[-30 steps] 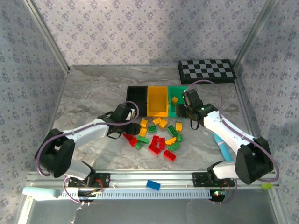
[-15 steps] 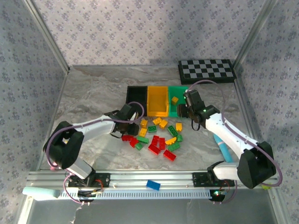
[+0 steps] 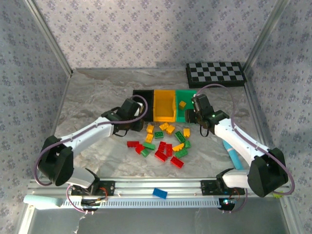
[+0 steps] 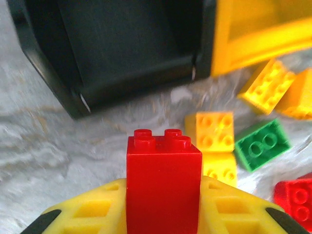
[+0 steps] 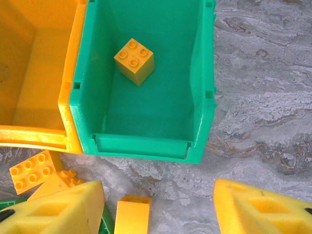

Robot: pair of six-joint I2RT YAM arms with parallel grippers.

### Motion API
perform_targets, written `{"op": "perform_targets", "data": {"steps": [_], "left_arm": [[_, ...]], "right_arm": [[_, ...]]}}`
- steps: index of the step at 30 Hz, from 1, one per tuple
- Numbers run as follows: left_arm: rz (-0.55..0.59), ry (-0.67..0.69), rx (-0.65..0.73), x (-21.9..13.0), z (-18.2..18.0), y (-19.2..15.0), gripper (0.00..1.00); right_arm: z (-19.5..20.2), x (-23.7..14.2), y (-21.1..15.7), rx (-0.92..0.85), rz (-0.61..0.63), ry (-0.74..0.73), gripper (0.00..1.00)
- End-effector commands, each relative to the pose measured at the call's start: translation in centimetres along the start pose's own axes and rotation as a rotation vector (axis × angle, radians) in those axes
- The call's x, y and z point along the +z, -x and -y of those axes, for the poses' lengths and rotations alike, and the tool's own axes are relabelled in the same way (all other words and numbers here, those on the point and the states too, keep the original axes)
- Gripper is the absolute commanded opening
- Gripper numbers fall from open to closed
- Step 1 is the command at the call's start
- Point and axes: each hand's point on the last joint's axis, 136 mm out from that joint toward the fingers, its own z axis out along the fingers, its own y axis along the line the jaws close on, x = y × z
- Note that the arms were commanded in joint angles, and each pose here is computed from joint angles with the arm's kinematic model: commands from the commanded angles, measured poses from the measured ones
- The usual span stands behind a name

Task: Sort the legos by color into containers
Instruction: Place the lego in the container, then pick up the lego from the center of the table.

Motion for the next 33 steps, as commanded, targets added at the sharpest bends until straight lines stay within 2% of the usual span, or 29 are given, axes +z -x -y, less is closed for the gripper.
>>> {"op": "perform_targets", "data": {"steps": [1,9,14,17,19,20,26,33], "left_arm": [[0.071,0.028,0.020,-1.4,-0.9,3.4,0.24],[0.107,0.070,0.002,1.0,-2.9,8.0,0.25],[0.100,0.036,-0.048,3.1,-3.5,9.3,0.48],[0.079,0.014,-0.057,3.7,-3.1,9.0,0.59],[0.083,0.004,-0.064,3.6,-3.0,8.7,0.70],[0.087,0.001,-0.069,3.4,-3.0,8.5,0.72],[0.153,-0.048,-0.090,1.2,-2.3,7.7,0.72],[0.177,-0.062,-0.112,-0.2,-2.1,5.5,0.73]], "right_arm": [[0.0,-0.3,0.0,0.009,0.012,0.007,0.62],[-1.2,0.2,-1.3,-0.045,-0.042,0.062,0.63],[-2.4,0.4,-3.3,-0.080,-0.097,0.103,0.62],[-2.1,0.7,-4.8,-0.083,-0.133,0.088,0.62],[-1.7,1.1,-5.8,-0.066,-0.158,0.074,0.62],[-1.7,1.3,-6.3,-0.055,-0.170,0.074,0.61],[-1.9,3.2,-8.6,-0.024,-0.250,0.063,0.59],[-2.9,4.8,-9.4,-0.034,-0.284,0.069,0.57]]}}
